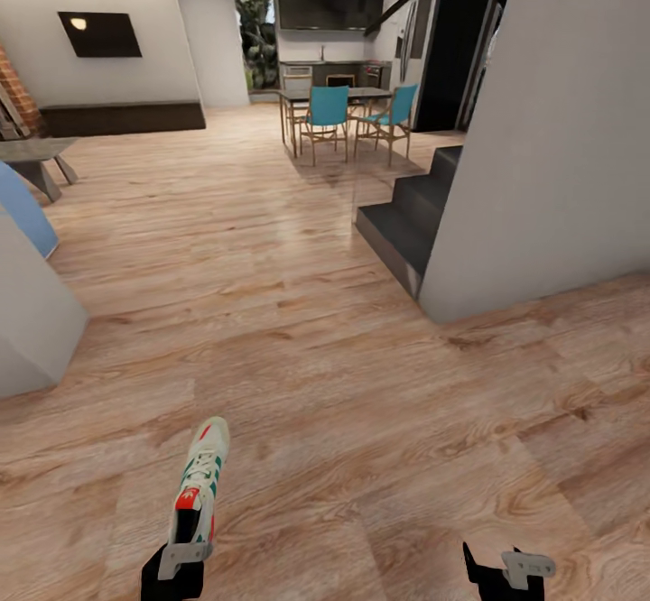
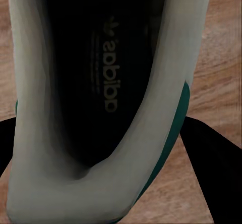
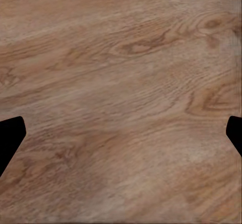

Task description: Pick up the two gym shoes and the two sandals from the corridor floor and place them onto the hallstand (shoe rack) in the corridor, making sure they are on the rack and not on the floor. Arrange them so the two gym shoes are next to each other and the two sandals are next to each other.

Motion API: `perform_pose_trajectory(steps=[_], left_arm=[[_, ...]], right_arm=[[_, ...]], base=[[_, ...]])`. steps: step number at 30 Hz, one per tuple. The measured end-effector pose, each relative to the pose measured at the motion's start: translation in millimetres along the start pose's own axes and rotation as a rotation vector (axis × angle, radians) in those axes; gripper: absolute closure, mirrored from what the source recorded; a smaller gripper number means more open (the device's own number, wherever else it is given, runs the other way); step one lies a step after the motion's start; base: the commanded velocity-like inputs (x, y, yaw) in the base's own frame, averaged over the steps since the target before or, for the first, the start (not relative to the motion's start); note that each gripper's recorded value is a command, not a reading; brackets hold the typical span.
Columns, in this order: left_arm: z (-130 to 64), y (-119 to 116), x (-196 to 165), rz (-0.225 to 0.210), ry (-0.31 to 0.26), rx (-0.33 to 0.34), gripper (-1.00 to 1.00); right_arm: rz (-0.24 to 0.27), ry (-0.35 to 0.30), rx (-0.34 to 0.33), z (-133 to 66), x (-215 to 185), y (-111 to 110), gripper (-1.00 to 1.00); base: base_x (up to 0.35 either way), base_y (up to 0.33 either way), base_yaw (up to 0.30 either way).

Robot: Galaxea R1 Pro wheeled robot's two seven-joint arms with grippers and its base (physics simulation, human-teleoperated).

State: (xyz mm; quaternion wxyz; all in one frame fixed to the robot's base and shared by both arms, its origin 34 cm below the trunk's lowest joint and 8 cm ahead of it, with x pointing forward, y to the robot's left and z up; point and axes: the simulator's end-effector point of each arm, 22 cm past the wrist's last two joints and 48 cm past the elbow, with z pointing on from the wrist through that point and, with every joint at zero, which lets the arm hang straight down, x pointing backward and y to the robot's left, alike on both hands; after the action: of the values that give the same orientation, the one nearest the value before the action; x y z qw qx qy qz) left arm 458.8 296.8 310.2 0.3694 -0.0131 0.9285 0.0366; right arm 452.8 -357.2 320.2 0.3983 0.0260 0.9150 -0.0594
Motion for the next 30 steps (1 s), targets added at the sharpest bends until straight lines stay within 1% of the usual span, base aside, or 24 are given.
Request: perform_pose_trajectory(steps=[30], left_arm=[[-0.5, 0.0, -7.4, -0.001, -0.016, 0.000, 1.00]], right_arm=[[0.002, -0.016, 0.000, 0.0, -7.3, 0.0, -1.00]], base=[[0.002, 0.000, -0.299]])
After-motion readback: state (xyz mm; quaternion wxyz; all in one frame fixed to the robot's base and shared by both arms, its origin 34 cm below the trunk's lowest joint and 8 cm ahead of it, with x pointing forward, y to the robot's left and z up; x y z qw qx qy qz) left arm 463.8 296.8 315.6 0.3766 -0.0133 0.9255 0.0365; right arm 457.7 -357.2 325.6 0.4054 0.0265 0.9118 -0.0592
